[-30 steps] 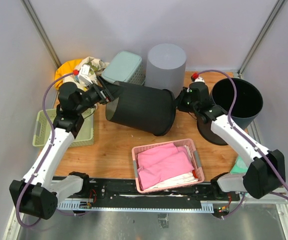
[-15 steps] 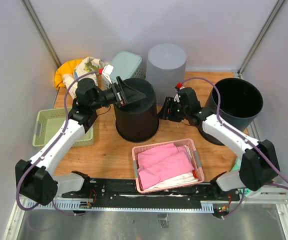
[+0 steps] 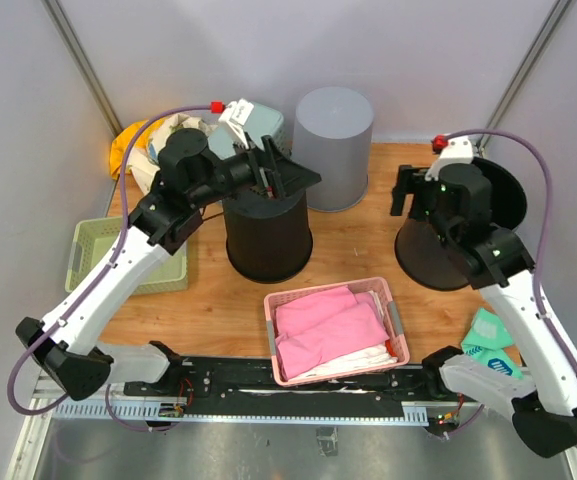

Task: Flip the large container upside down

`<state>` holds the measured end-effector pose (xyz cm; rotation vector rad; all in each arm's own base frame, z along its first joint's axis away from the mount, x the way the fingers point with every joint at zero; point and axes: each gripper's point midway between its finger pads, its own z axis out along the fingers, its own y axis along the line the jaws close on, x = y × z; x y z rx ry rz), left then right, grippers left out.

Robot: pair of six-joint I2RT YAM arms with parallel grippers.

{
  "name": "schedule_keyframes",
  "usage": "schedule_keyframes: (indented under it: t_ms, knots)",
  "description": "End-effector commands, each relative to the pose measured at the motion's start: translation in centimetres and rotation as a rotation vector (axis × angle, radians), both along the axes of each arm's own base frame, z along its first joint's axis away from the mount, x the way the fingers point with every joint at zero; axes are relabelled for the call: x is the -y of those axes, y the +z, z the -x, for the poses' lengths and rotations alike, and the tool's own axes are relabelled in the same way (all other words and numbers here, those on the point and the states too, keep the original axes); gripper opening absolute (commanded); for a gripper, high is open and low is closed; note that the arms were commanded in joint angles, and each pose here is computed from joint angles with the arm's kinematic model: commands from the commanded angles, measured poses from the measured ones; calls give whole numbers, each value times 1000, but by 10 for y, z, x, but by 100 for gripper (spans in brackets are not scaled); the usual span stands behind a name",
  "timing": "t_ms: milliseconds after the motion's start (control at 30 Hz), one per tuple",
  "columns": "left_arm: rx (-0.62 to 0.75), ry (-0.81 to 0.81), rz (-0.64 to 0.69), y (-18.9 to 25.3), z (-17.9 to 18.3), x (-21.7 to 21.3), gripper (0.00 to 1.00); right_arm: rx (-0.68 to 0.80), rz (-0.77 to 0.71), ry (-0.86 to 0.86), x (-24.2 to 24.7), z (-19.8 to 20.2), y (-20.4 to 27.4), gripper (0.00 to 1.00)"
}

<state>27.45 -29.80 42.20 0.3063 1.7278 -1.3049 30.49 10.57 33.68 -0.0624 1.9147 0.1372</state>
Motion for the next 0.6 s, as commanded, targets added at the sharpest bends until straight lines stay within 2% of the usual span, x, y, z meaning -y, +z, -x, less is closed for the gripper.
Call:
schedule_keyframes:
  t_ms: [0, 133, 233, 333, 367, 567]
  knots:
    - [76, 41, -160, -8, 3, 23, 99, -144, 254, -184, 78, 12, -36, 80]
    - [73, -44, -252, -34, 17, 66, 99, -271, 191, -131, 87, 10, -67, 80]
    - [51, -98, -288, -54, 24, 90, 99, -328, 175, -68, 76, 7, -80, 80]
    - [29, -129, -312, -70, 29, 103, 99, -351, 160, -45, 70, 4, -87, 74]
    - [21, -135, -319, -75, 30, 105, 99, -352, 160, -45, 69, 3, -88, 68]
    - [-19, -151, -327, -99, 32, 109, 99, -343, 126, -35, 63, -4, -82, 17]
